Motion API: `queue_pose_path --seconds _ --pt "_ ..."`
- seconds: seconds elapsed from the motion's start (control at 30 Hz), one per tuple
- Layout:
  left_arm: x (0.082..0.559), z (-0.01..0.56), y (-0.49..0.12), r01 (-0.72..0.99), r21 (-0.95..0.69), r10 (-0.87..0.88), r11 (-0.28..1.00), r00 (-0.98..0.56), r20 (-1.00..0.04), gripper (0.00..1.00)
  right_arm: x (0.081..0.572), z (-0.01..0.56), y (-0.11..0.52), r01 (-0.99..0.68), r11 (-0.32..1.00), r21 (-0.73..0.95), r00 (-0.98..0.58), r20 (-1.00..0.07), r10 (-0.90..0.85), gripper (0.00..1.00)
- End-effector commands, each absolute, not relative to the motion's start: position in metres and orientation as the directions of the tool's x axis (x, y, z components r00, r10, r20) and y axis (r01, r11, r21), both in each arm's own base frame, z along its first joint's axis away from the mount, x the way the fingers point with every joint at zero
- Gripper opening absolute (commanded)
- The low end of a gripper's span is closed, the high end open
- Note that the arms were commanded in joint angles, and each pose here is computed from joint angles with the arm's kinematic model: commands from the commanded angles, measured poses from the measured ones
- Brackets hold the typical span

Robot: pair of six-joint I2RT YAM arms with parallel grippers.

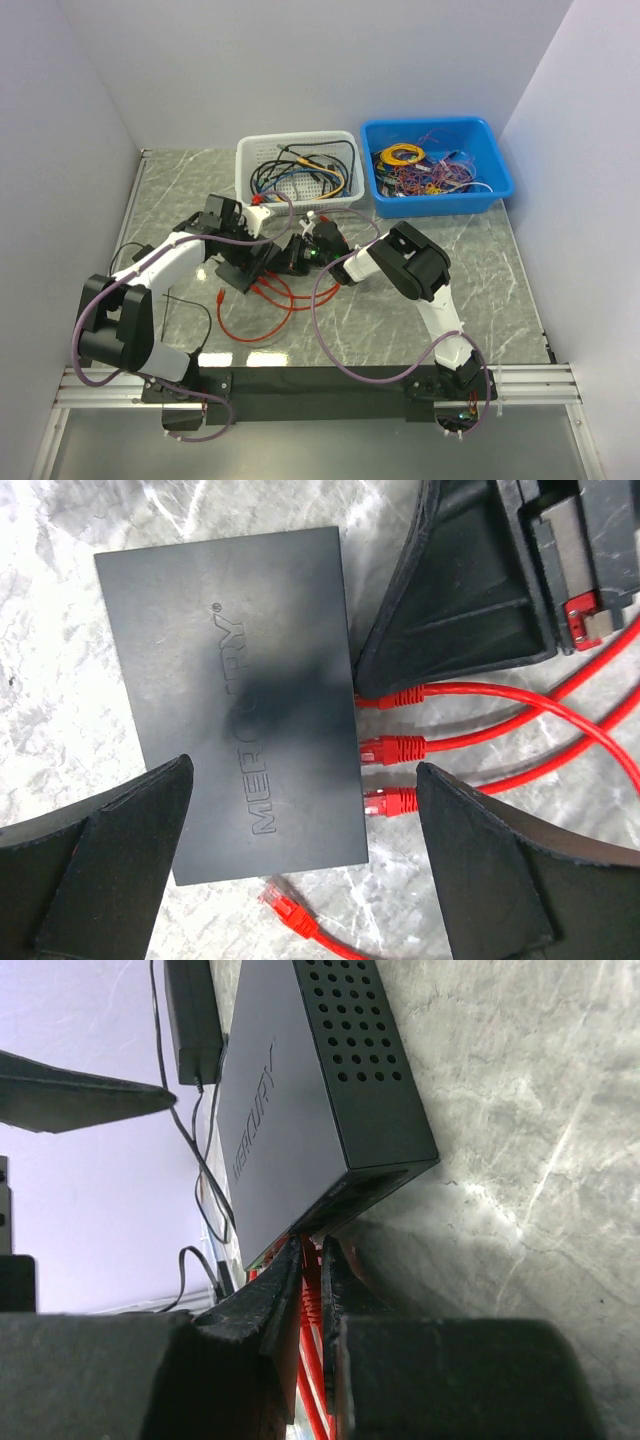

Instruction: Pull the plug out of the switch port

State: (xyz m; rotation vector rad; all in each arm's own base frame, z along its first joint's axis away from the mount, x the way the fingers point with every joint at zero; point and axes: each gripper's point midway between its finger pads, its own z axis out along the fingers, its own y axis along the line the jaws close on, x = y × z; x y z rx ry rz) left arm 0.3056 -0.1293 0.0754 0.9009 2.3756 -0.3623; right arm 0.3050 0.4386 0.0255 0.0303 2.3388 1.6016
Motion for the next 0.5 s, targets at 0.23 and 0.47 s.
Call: queue_pose_path --seconds 0.23,0.47 --pt "0.282 0.033 -0.123 0.719 0.025 0.628 0.695 -0.589 -0.509 0.99 0.301 0.031 0.436 -0.170 0.409 0.897 -0.946 -0.264 0.186 0.00" --pt "0.292 0.017 -0.109 0.668 0.084 0.620 0.739 -0.627 -0.472 0.98 0.291 0.026 0.429 -0.193 0.427 0.883 -0.951 -0.276 0.141 0.00"
